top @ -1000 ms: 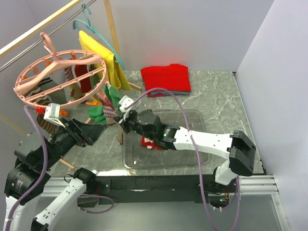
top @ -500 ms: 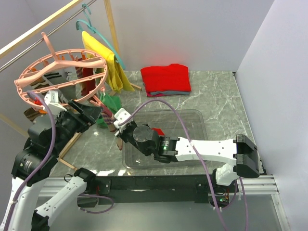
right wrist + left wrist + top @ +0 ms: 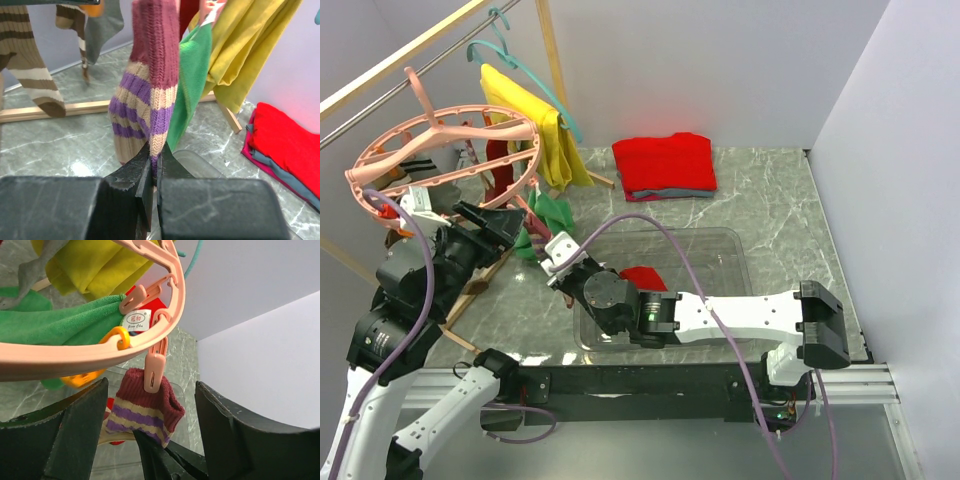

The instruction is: Remove the socks clipped to the hanger

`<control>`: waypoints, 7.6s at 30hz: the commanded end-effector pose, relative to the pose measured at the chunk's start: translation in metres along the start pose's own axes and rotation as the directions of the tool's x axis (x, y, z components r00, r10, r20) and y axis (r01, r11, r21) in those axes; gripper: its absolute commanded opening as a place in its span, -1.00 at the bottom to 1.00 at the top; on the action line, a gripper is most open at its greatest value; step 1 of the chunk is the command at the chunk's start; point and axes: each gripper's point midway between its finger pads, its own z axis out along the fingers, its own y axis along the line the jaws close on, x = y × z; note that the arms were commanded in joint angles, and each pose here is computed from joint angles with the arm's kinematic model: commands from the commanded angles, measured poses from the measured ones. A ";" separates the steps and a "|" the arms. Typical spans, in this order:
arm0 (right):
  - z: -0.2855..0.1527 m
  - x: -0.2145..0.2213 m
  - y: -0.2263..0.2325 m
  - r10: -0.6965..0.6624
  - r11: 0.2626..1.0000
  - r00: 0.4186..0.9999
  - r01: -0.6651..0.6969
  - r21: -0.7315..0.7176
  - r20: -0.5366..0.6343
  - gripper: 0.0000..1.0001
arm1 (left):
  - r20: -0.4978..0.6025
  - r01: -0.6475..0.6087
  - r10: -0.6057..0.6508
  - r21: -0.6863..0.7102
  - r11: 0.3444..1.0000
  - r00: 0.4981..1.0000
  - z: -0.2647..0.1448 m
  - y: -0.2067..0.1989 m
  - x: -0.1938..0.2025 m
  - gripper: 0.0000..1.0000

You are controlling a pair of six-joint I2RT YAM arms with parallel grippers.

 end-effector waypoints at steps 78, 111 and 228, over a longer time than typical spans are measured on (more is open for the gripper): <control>-0.028 -0.055 0.014 -0.072 0.974 0.993 0.051 0.219 0.092 -1.00 | 0.110 -0.032 0.042 -0.090 0.995 0.993 0.016 0.000 -0.030 0.60; -0.047 -0.055 0.060 0.062 0.975 0.998 -0.059 -0.214 0.009 -1.00 | 0.140 -0.054 0.036 0.127 0.990 0.990 -0.015 -0.013 -0.022 0.92; -0.067 -0.123 0.055 0.483 0.204 0.763 -0.576 -0.792 -0.430 -0.93 | -0.207 0.115 -0.030 0.413 0.903 0.978 -0.091 0.027 0.092 0.31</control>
